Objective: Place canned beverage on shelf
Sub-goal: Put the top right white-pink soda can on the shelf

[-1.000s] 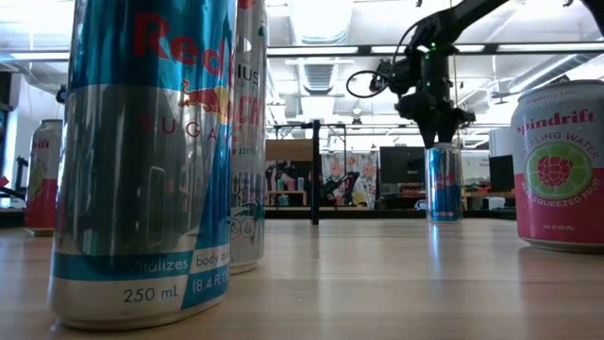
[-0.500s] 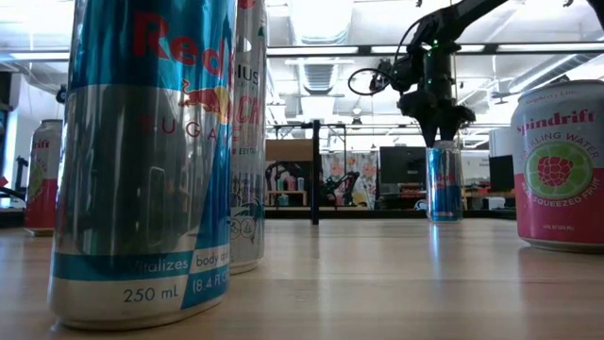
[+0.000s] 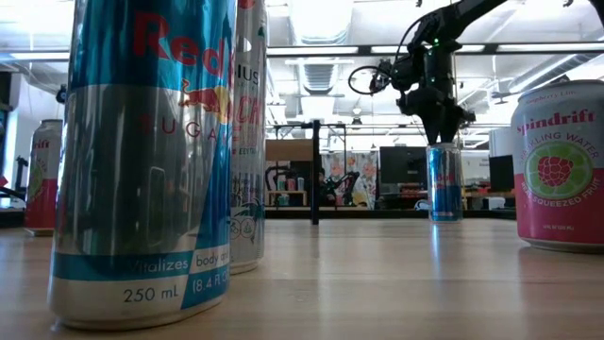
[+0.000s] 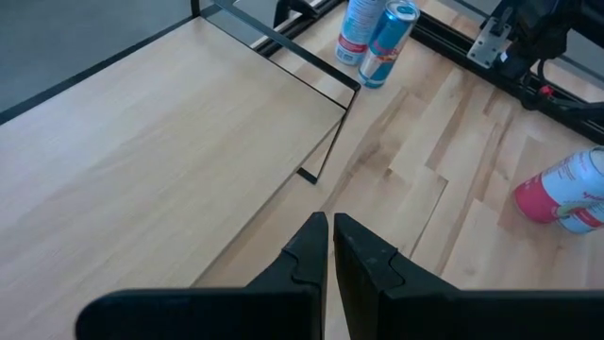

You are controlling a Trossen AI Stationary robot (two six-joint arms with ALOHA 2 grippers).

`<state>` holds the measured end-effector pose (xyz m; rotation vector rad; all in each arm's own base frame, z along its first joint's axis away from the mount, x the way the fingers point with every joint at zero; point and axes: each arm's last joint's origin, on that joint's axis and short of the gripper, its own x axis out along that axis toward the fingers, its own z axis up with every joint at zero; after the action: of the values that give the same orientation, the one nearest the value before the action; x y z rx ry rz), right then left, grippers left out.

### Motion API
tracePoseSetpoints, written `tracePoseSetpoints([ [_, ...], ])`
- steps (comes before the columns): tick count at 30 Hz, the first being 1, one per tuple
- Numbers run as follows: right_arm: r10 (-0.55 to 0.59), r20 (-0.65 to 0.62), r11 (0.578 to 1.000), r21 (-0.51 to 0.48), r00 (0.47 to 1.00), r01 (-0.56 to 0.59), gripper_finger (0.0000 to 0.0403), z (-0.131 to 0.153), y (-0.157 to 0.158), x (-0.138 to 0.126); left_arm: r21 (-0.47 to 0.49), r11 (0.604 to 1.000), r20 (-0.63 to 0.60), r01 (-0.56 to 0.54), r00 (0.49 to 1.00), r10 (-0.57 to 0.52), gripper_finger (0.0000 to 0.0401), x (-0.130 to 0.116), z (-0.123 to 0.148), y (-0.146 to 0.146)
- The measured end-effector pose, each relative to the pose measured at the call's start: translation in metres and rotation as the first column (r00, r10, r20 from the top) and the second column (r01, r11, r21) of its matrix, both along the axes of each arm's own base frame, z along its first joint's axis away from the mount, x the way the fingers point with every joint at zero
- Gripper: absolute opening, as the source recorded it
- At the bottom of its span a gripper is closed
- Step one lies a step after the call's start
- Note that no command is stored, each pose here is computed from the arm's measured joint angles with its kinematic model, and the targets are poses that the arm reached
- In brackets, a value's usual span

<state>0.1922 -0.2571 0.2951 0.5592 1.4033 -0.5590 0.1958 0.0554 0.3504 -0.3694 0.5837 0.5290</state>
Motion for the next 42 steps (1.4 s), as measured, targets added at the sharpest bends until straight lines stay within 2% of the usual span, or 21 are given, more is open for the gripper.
tracePoseSetpoints([
  [8,0.157,-0.043,0.988,0.006,0.987,-0.156,0.0331,-0.01,0.003,0.0,0.009,1.0,-0.005,0.008,1.0,-0.008,0.0,0.0,0.0,0.0],
  [13,0.171,-0.048,0.985,0.019,0.984,-0.17,0.032,-0.016,0.004,-0.001,0.024,1.0,-0.014,0.021,1.0,-0.02,0.0,0.0,0.0,0.0],
  [21,0.146,-0.042,0.989,0.012,0.988,-0.145,0.0235,-0.016,0.003,-0.001,0.033,0.999,-0.019,0.028,0.999,-0.027,0.0,0.0,0.0,0.0],
  [27,0.005,-0.033,1.0,0.011,0.999,-0.005,0.0235,-0.013,0.003,0.0,0.037,0.999,-0.021,0.031,0.999,-0.03,0.0,0.0,0.0,0.0],
  [31,-0.107,0.006,0.993,-0.042,0.994,0.107,0.0235,0.004,0.001,0.0,0.05,0.998,-0.027,0.035,0.999,-0.034,0.0,0.0,0.0,0.001],
  [35,-0.219,0.06,0.973,-0.068,0.974,0.223,0.0235,0.031,0.003,-0.001,0.072,0.997,-0.034,0.003,0.999,-0.001,0.0,-0.001,0.0,0.002],
  [39,-0.353,0.068,0.934,-0.037,0.933,0.355,0.0235,0.05,0.006,0.001,0.077,0.997,-0.024,-0.031,0.999,0.033,0.0,-0.001,0.001,0.005],
  [42,-0.408,0.081,0.911,-0.019,0.909,0.411,0.0235,0.061,0.008,0.007,0.091,0.995,0.025,-0.047,0.999,0.045,0.0008,0.0,0.005,0.008],
])
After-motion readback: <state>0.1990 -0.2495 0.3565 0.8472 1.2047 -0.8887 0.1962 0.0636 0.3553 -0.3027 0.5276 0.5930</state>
